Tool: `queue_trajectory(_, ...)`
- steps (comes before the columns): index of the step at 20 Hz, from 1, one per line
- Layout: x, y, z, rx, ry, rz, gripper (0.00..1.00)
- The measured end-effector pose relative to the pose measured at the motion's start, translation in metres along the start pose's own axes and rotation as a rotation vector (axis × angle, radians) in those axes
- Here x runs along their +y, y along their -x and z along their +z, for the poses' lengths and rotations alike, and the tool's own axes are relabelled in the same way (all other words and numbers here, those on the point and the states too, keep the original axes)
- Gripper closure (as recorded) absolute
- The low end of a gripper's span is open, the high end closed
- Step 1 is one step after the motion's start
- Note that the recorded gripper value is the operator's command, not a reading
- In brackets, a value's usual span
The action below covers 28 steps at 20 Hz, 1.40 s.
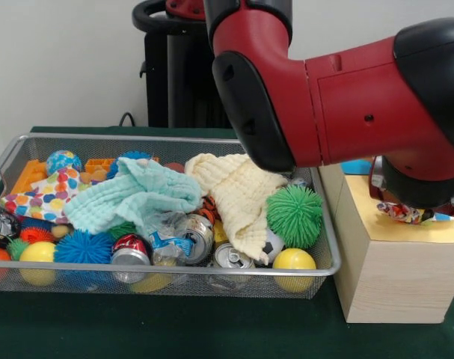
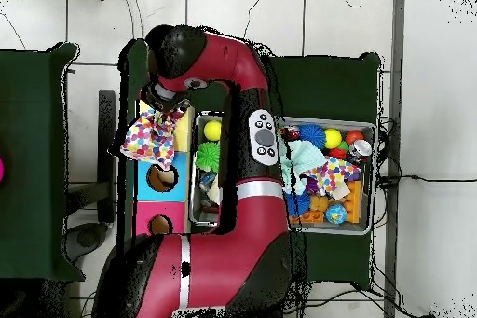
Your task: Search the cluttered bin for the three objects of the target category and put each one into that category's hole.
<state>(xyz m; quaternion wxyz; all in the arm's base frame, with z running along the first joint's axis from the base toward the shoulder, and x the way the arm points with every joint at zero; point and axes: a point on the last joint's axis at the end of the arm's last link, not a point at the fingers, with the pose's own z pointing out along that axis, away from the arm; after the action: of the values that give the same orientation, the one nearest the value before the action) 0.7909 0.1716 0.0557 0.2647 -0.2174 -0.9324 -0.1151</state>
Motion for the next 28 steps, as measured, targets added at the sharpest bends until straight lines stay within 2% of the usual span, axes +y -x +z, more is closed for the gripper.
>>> queue_trajectory(14, 0.0014, 0.0039, 0.0000, 0.027, -0.010, -0.006, 1.00)
queue_trajectory(15, 0.0007, 0.0040, 0.0003, 0.028, -0.012, -0.005, 0.00)
queue_trajectory(28, -0.0018, 0.0036, 0.0001, 0.040, -0.019, -0.002, 0.00)
